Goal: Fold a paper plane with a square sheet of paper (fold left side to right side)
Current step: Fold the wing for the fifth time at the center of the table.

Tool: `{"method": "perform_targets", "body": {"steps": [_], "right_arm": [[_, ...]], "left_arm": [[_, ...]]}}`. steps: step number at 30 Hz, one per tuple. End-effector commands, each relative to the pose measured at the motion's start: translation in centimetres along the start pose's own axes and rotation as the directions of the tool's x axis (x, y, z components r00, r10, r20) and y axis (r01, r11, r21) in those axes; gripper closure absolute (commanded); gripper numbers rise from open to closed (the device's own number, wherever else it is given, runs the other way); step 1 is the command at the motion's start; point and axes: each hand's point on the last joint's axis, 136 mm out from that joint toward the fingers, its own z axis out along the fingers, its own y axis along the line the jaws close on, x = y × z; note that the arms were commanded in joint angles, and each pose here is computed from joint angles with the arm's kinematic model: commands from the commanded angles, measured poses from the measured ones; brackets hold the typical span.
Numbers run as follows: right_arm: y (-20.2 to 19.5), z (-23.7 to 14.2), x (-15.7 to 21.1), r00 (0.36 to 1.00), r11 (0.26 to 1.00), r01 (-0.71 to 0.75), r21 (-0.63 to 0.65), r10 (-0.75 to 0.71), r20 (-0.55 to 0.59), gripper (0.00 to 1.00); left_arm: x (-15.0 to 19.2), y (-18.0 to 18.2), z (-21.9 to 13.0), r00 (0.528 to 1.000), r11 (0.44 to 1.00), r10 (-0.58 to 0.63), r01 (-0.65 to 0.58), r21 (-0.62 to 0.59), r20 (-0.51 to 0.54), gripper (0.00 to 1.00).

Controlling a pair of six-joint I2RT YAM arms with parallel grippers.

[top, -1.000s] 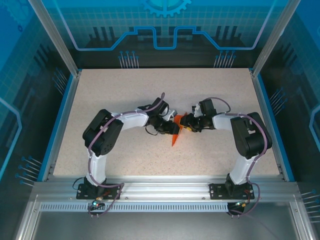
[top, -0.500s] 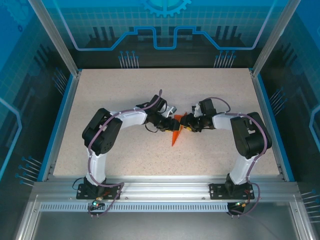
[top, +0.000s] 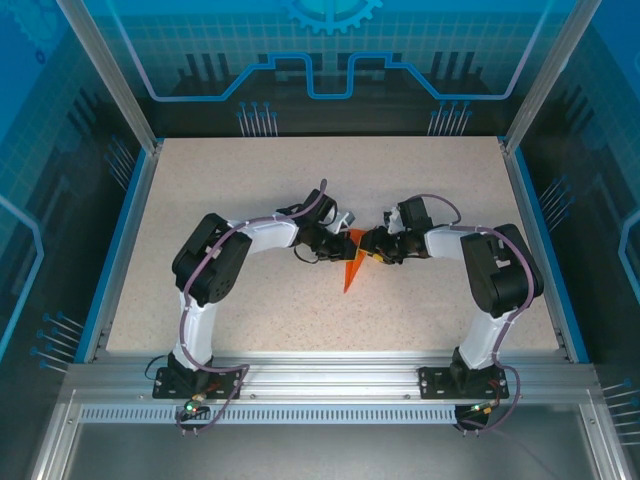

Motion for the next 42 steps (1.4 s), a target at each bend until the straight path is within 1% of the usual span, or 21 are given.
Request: {"method": "perform_targets", "body": {"steps": [1, 6, 10, 15, 19, 20, 22, 33, 42], "right_arm": [[-1.5, 0.7, 0.9, 0.999, 0.999, -0.019, 0.046, 0.021, -0.03, 0.54], [-0.1, -1.6, -1.1, 0.999, 1.0, 0.014, 0.007, -0.014, 0.045, 0.49], [1.4, -3.4, -2.5, 0.994, 0.998, 0.042, -0.04, -0.038, 0.103, 0.4], [1.7, -3.2, -2.6, 0.995, 0.998, 0.005, -0.069, 0.002, 0.095, 0.34], [1.5, -2.2, -2.6, 0.996, 0.996, -0.03, -0.089, 0.037, 0.077, 0.33], [2.5, -2.3, -3.4, 0.996, 0.994, -0.014, -0.107, 0.023, 0.088, 0.32], [2.9, -1.8, -3.4, 0.997, 0.994, -0.011, -0.113, 0.019, 0.07, 0.32], [3.3, 0.4, -3.5, 1.0, 0.996, -0.017, -0.09, 0.019, 0.019, 0.34], [3.0, 1.3, -3.3, 1.0, 0.998, -0.031, -0.063, 0.031, -0.006, 0.35]], "left_arm": [[-0.9, 1.0, -0.3, 1.0, 1.0, -0.008, 0.008, -0.02, 0.025, 0.95], [-1.0, 1.5, -0.7, 0.999, 1.0, -0.016, 0.017, -0.015, 0.037, 0.96], [-1.2, 1.7, -0.9, 0.999, 1.0, -0.009, 0.009, -0.01, 0.045, 0.97], [-1.3, 1.9, -1.0, 0.998, 1.0, -0.017, 0.017, -0.001, 0.053, 0.97], [-1.3, 2.0, -1.1, 0.998, 1.0, -0.016, 0.017, -0.007, 0.057, 0.97], [-1.3, 2.0, -1.2, 0.998, 1.0, -0.017, 0.017, -0.006, 0.057, 0.97], [-1.3, 2.2, -1.2, 0.998, 1.0, -0.02, 0.021, -0.015, 0.059, 0.97], [-1.1, 2.9, -1.3, 0.998, 0.999, -0.027, 0.029, -0.035, 0.063, 0.97], [-0.9, 3.1, -1.2, 0.998, 0.999, -0.029, 0.031, -0.042, 0.06, 0.96]]}}
